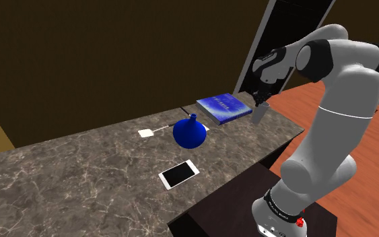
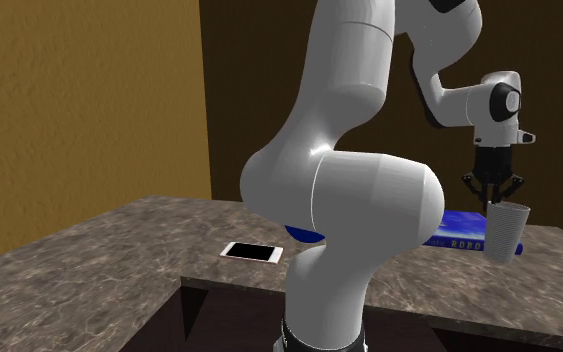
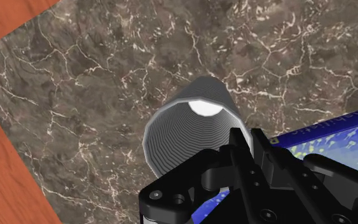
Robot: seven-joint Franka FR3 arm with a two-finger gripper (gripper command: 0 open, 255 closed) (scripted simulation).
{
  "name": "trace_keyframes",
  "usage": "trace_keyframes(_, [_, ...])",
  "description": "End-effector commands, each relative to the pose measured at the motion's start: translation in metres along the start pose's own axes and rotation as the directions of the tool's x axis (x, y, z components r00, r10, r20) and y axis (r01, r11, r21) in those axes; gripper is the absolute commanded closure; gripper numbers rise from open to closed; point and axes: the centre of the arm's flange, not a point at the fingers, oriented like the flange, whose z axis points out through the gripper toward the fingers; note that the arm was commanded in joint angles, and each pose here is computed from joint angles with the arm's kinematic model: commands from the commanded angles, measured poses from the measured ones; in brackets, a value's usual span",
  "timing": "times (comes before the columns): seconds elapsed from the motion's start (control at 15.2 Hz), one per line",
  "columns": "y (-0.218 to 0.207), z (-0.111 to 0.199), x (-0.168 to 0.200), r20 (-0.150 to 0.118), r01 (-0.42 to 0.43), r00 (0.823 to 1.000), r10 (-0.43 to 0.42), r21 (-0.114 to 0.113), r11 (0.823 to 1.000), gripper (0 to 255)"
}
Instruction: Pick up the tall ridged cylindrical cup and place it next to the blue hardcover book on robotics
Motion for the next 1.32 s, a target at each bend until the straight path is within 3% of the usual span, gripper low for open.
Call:
trace_keyframes(0.0, [-0.001, 0.01, 0.0, -0.001, 0.0, 1.0, 0.0, 0.0, 1.0, 255])
trace_keyframes(0.66, [-0.002, 0.02, 0.001, -0.001, 0.0, 1.0, 0.0, 0.0, 1.0, 255])
trace_keyframes(0.73, [-0.002, 0.02, 0.001, -0.001, 0.0, 1.0, 0.0, 0.0, 1.0, 0])
trace_keyframes(1.06, [-0.002, 0.02, 0.0, -0.001, 0.0, 1.0, 0.0, 0.0, 1.0, 0])
trace_keyframes(1.25, [-0.002, -0.02, 0.0, -0.001, 0.0, 1.0, 0.0, 0.0, 1.0, 0])
